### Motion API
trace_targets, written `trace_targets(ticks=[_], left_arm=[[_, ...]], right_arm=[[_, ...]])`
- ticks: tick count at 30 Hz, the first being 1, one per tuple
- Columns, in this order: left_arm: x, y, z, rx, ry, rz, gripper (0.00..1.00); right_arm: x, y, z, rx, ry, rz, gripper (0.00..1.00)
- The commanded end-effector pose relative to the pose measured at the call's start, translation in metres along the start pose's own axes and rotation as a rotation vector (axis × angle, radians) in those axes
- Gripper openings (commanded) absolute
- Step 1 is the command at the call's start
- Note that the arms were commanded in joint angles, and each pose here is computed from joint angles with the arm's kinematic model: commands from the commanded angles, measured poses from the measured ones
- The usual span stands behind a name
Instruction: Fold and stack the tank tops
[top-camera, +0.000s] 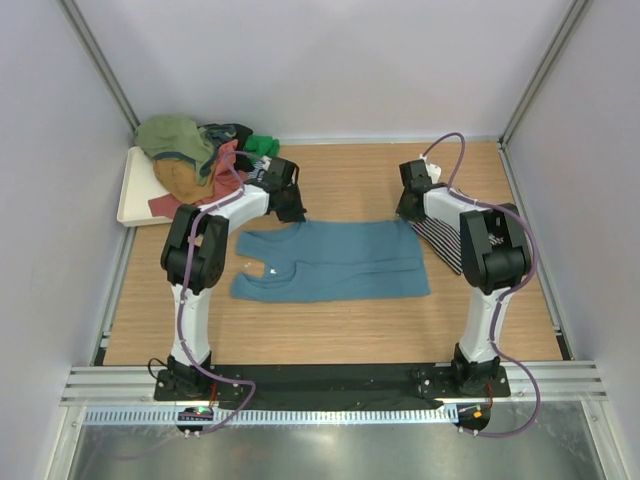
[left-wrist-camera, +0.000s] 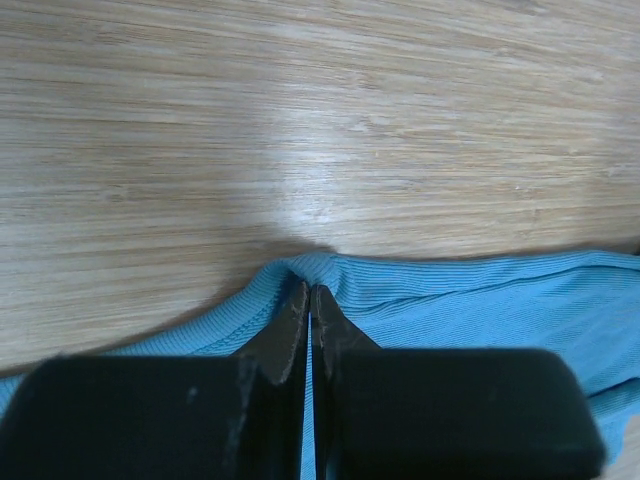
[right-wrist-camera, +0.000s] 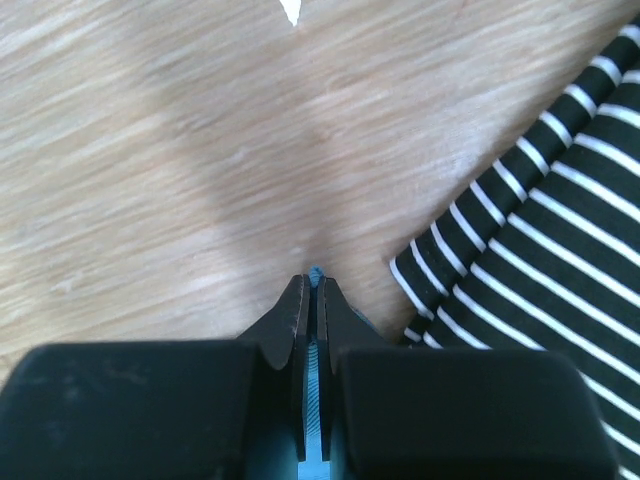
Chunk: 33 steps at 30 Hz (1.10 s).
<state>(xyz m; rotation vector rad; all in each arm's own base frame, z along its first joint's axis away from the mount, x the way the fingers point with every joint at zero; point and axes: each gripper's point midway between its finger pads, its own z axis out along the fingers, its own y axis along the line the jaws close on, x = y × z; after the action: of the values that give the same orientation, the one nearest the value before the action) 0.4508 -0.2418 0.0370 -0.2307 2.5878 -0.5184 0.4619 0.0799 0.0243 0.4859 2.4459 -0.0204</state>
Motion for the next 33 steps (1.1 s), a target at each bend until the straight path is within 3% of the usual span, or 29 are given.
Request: trace_targets(ticks=[1,7,14,33], left_arm=[[-0.016,-0.007,-0.017,-0.004,-0.054,0.040,0.00],[-0.023,0.006,-0.037,-0.061,-0.126,0.055,0.00],[-0.021,0.000,-0.053,-0.017,-0.144,0.052,0.00],[0.030,-0.010,-0.102,0.053,-0.144,0.080,0.00]], right_arm=[[-0.024,0.011,-0.027,-0.070,-0.082,0.042,0.01],[-0.022,0.018,-0.045,-0.160,-0.113,0.079,0.01],[-0.027,0.011,-0.060,-0.148,-0.131,0.092,0.01],[-0.001,-0.023,-0.099,-0.092,-0.113,0.121,0.01]])
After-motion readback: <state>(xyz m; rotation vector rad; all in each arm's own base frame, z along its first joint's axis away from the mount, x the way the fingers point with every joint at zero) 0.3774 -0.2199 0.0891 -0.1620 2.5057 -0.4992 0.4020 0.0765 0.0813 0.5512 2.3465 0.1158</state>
